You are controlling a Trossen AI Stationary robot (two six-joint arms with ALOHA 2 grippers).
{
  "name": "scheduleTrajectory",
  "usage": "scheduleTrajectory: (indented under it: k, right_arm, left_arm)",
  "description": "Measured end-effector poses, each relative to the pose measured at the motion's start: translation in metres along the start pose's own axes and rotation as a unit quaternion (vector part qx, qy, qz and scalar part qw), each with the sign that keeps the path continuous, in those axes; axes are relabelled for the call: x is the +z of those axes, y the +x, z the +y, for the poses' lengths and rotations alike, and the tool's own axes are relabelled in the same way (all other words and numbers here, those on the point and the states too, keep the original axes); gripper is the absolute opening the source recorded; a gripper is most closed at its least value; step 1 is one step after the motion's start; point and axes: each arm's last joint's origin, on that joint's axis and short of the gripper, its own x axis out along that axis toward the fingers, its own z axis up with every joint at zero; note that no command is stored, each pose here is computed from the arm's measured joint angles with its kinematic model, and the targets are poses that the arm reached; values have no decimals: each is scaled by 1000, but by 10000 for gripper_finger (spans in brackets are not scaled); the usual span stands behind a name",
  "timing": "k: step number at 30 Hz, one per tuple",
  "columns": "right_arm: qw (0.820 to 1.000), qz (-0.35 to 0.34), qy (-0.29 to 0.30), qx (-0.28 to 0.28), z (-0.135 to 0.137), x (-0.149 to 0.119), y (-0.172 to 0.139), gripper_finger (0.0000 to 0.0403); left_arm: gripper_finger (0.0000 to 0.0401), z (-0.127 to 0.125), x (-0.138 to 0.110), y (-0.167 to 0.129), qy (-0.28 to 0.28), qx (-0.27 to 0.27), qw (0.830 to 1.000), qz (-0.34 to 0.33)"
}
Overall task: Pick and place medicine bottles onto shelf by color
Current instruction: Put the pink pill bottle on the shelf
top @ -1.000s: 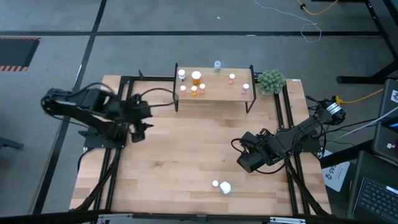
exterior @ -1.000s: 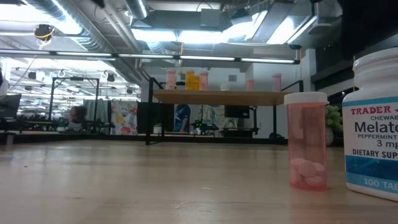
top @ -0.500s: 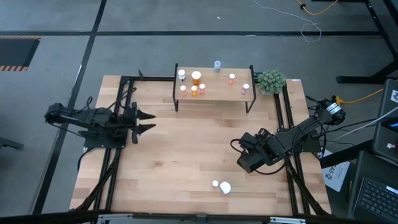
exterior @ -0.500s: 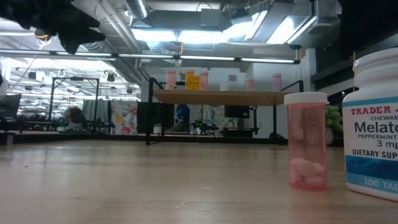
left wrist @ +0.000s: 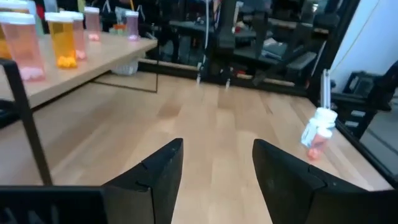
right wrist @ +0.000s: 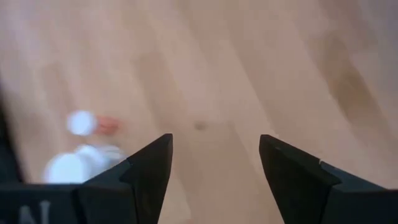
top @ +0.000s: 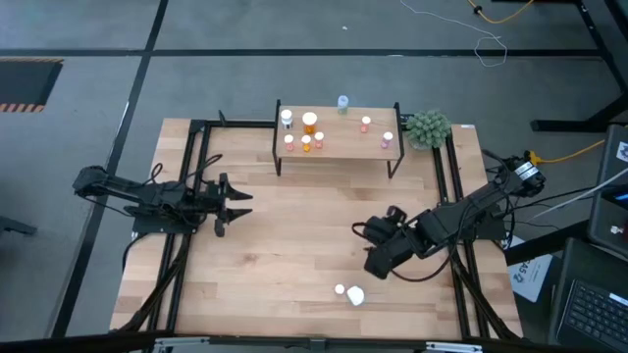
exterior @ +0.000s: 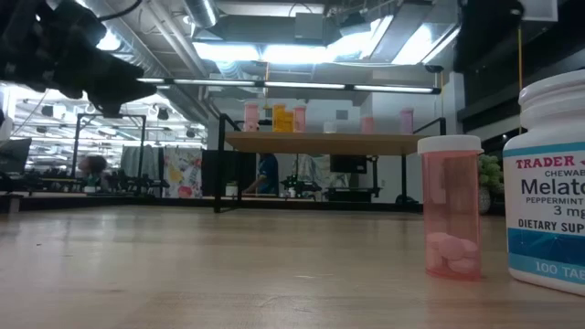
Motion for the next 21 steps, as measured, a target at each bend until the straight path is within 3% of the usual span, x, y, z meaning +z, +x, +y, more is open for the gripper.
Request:
scheduleTrajectory:
  k: [4, 13, 21]
  right_arm:
    - [998, -18, -17, 63, 6, 12, 2, 243]
    - [992, -51, -12, 115, 8, 31, 5, 243]
    - [980, -43, -1, 195, 18, 34, 1, 243]
  left_arm:
    - [189, 0, -4, 1, -3, -4, 1000, -14]
    - [189, 6, -3, 2, 25, 7, 1000, -14]
    - [189, 8, -4, 2, 16, 16, 1000, -10]
